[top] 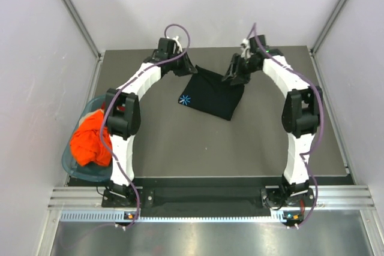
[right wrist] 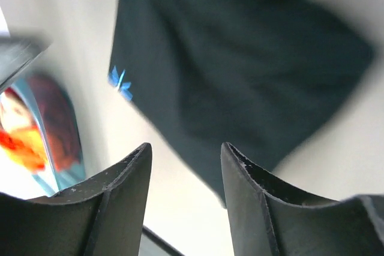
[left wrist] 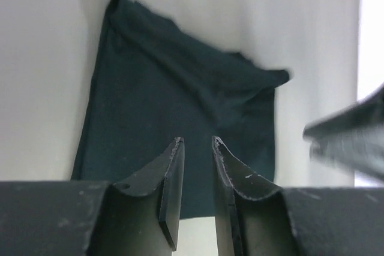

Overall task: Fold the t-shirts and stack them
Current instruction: Fold the tshirt

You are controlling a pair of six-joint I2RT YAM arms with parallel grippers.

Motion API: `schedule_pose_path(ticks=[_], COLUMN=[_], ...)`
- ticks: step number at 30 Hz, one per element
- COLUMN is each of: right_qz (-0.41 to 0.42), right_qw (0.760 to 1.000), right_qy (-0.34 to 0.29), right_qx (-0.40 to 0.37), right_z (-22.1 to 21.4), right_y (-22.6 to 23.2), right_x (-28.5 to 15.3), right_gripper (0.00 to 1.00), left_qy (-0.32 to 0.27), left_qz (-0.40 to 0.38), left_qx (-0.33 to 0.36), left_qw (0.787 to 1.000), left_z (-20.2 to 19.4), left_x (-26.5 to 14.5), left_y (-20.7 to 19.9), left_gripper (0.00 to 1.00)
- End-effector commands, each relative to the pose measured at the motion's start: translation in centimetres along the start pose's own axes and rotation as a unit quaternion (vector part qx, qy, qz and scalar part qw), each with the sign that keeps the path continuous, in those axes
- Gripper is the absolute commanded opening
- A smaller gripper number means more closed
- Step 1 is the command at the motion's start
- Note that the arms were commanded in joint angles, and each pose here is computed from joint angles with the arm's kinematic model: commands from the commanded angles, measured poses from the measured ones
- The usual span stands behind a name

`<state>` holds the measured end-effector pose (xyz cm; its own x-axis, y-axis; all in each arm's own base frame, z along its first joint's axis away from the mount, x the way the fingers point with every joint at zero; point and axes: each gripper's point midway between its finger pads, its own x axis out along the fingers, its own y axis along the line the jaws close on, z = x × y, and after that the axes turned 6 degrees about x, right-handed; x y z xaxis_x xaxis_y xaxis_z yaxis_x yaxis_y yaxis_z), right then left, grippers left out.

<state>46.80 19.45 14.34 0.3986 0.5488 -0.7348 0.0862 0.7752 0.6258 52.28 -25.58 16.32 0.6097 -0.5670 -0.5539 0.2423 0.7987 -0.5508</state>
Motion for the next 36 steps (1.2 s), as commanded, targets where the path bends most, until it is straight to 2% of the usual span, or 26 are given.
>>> schedule_pose_path(ticks=[1, 5, 9, 16, 18, 21, 22, 25, 31, 33, 36], right_qz=[0.028, 0.02, -0.015, -0.091, -0.089, -0.102, -0.088, -0.074, -0.021, 0.003, 0.054], right_qw=[0.998, 0.996, 0.994, 0.986, 0.986, 0.982, 0.983, 0.985, 0.993, 0.994, 0.991], right_qy=[0.046, 0.081, 0.096, 0.13, 0.128, 0.157, 0.158, 0.157, 0.116, 0.107, 0.121], right_qx=[-0.036, -0.042, -0.042, -0.049, -0.05, -0.029, -0.024, -0.016, -0.029, -0.036, -0.011], right_z=[-4.0, -6.9, -8.6, -13.1, -13.9, -17.5, -17.9, -18.6, -15.1, -13.9, -14.1], right_y=[3.1, 3.0, 0.2, -6.1, -6.6, -9.3, -8.8, -8.3, -3.2, -1.4, 0.2], right_x=[1.4, 3.8, 4.3, 4.3, 3.8, 3.2, 2.5, 1.2, -2.3, -2.7, -1.6], right_gripper=[0.5, 0.47, 0.45, 0.41, 0.41, 0.4, 0.39, 0.39, 0.41, 0.41, 0.41], left_qy=[0.058, 0.098, 0.15, 0.225, 0.242, 0.251, 0.252, 0.229, 0.174, 0.147, 0.14], left_qz=[-0.024, 0.014, 0.079, 0.15, 0.164, 0.166, 0.163, 0.137, 0.1, 0.067, -0.015], left_qx=[0.01, 0.015, -0.007, -0.024, -0.015, -0.004, -0.002, 0.01, 0.033, 0.035, 0.021], left_qw=[0.998, 0.995, 0.985, 0.962, 0.956, 0.954, 0.954, 0.964, 0.979, 0.986, 0.99], left_z=[-3.3, -5.7, -10.0, -16.7, -18.4, -20.3, -20.6, -19.7, -13.9, -11.4, -11.0], left_x=[2.4, 4.3, 4.0, 0.6, -0.7, -2.8, -3.5, -5.8, -8.0, -7.9, -6.8], left_y=[1.6, 4.6, 8.0, 10.6, 10.7, 10.1, 9.9, 7.6, 3.0, 0.8, -2.4], left_gripper=[0.3, 0.28, 0.24, 0.23, 0.22, 0.22, 0.22, 0.22, 0.24, 0.24, 0.25])
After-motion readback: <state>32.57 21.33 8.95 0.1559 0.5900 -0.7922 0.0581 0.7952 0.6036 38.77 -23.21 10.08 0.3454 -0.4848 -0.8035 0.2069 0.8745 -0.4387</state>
